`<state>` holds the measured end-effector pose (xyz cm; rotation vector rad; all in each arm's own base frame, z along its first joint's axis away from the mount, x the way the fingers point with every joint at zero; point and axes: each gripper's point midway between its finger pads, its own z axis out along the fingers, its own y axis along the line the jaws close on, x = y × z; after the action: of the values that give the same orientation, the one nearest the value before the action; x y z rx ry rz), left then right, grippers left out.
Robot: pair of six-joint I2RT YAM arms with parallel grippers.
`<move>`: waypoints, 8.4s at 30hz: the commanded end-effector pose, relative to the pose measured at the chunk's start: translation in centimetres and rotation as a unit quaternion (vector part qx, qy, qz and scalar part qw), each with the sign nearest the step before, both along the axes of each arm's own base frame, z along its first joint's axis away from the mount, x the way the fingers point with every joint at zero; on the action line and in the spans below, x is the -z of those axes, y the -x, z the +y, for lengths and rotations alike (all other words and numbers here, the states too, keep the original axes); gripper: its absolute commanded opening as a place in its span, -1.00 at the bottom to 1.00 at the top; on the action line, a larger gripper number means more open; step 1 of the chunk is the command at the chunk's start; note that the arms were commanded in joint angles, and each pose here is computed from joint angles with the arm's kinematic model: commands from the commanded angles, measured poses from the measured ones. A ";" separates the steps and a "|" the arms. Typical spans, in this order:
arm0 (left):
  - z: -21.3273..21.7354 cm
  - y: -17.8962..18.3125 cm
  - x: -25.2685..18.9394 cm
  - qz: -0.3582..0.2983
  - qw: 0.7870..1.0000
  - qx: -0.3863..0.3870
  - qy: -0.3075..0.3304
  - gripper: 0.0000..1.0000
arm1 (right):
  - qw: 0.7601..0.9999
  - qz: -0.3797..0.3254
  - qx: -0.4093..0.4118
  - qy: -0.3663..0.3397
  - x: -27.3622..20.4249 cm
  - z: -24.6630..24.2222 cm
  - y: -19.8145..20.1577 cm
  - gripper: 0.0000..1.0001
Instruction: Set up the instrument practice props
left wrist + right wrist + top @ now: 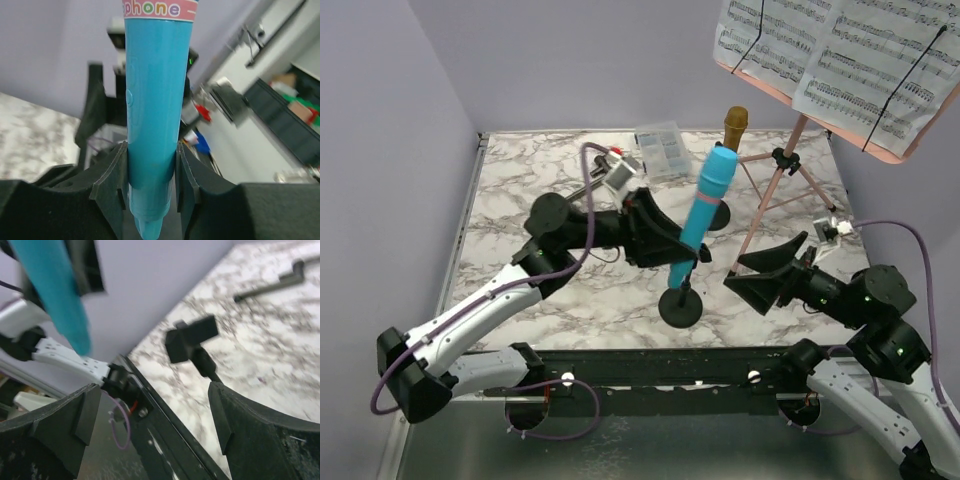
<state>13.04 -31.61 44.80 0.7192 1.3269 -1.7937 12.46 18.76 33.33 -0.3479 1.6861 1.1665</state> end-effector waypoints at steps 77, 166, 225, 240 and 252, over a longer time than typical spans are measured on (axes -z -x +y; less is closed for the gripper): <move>-2.9 -3.4 12.0 -0.028 0.976 -0.035 -0.214 0.13 | 0.978 -0.166 0.038 -0.123 -12.4 -5.3 5.1 -0.99; -1.1 -1.5 12.5 -0.334 0.928 0.089 -0.138 0.71 | 0.985 -0.147 -0.008 -0.085 -10.5 -0.5 1.1 -0.99; -1.8 -2.1 13.0 -0.258 0.951 0.085 -0.149 0.76 | 0.959 -0.247 -0.106 0.089 -11.9 4.1 -2.6 -0.99; -2.0 -1.7 12.9 -0.227 0.957 0.106 -0.148 0.56 | 0.958 -0.250 -0.119 0.075 -12.7 4.5 -2.2 -0.99; -2.1 -2.4 13.4 -0.226 0.955 0.093 -0.166 -1.00 | 0.956 -0.256 -0.124 0.070 -13.1 4.8 -2.2 -0.99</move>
<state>15.18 -33.72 30.91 1.3795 1.2967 -1.4561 15.33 23.29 44.49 -0.8778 1.3668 0.9965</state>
